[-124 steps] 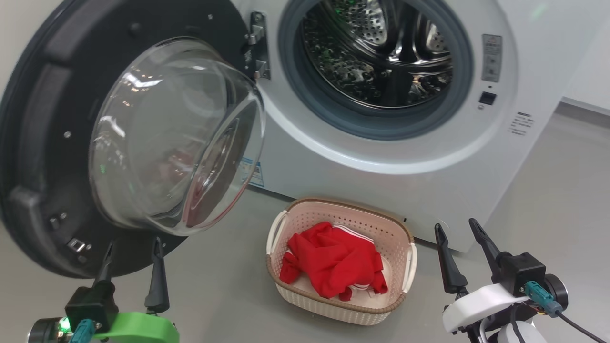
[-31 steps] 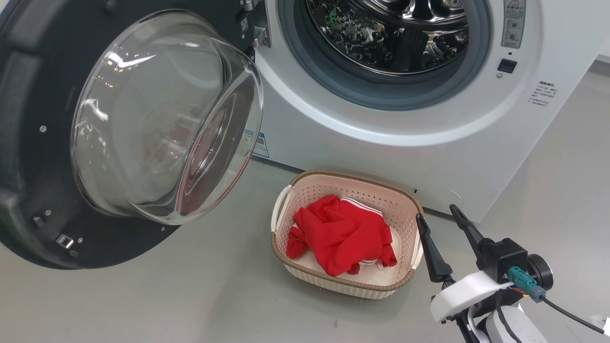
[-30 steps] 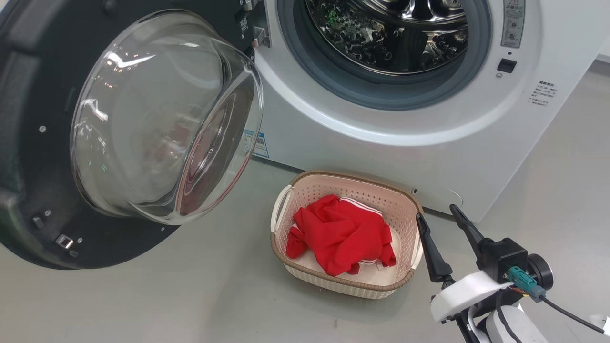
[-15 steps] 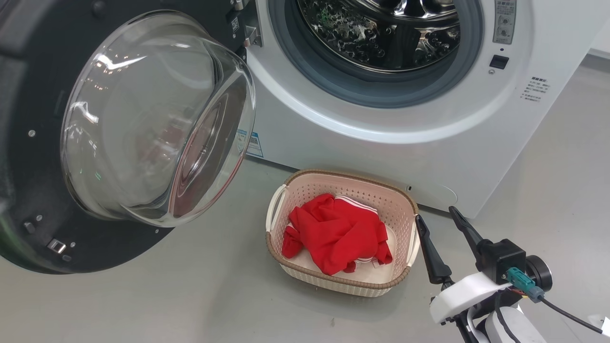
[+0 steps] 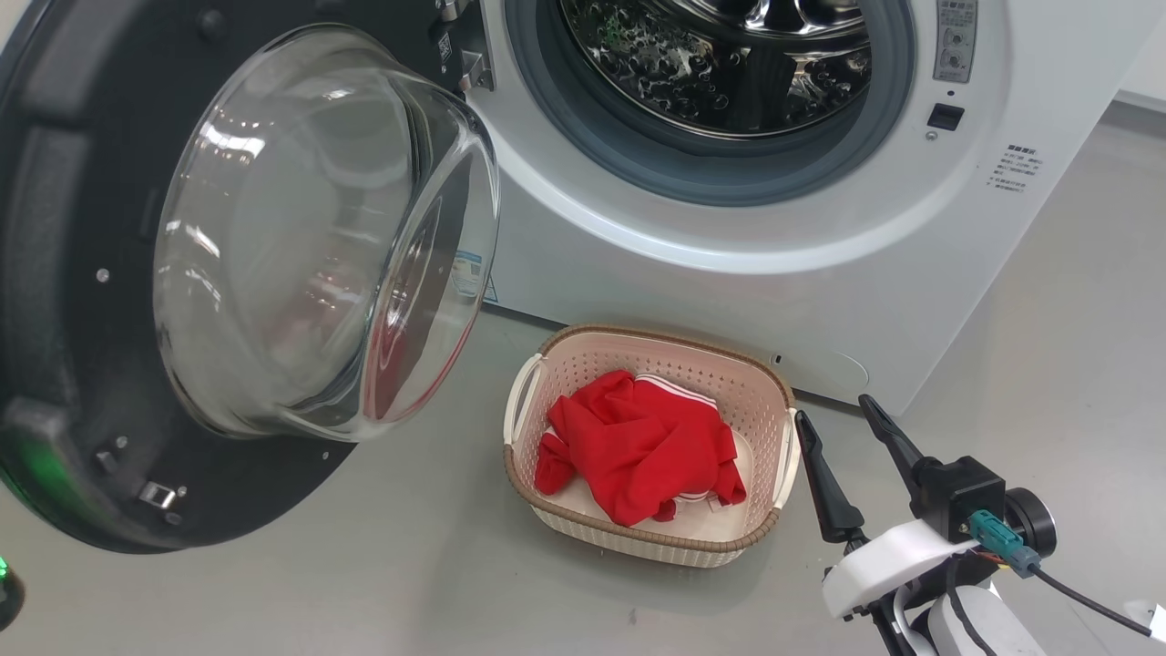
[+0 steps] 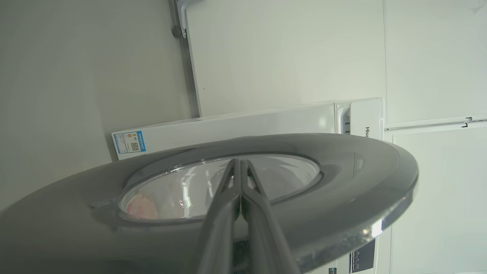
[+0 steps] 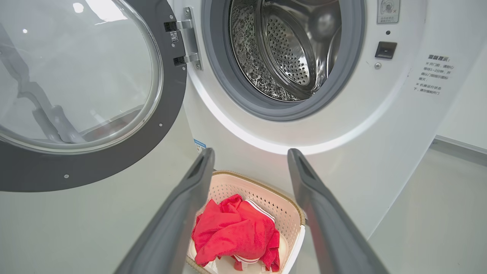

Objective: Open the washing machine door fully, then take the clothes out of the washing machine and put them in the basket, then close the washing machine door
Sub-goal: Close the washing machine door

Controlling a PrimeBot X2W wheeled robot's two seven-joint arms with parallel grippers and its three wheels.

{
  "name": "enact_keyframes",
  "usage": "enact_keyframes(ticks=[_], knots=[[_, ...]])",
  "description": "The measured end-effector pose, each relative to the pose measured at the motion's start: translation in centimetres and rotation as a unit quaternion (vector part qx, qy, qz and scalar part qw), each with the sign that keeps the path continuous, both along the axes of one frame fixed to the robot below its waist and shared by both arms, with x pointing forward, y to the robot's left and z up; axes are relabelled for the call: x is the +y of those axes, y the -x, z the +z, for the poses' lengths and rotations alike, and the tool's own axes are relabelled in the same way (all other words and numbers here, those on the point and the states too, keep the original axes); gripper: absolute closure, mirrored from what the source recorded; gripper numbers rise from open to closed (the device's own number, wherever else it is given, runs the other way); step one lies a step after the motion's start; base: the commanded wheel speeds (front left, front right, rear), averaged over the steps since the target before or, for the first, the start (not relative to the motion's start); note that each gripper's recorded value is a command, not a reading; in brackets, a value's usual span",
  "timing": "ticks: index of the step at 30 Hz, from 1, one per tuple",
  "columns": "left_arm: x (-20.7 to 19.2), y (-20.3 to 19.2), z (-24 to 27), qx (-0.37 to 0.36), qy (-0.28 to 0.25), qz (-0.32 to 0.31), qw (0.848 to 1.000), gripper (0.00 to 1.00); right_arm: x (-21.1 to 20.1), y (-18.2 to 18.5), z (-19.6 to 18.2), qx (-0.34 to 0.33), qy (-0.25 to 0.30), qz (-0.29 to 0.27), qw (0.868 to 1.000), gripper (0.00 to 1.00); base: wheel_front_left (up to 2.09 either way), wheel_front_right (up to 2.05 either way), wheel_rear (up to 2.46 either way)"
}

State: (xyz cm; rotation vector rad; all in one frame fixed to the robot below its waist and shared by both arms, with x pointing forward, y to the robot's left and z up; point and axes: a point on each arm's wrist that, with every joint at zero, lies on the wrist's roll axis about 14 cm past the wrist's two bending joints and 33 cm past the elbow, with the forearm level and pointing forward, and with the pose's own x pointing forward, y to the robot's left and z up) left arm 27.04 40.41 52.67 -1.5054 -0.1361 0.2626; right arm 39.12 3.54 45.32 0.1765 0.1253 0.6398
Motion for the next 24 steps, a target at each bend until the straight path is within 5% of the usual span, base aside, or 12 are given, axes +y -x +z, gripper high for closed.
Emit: enact_keyframes(ticks=[24], knots=[[-10.9,-5.0,2.8,-0.097,0.036,-0.231,0.967,1.00,-2.1,-1.3,-0.1,0.000,-0.004,-0.035,0.999,0.00,0.00,0.00,0.00]])
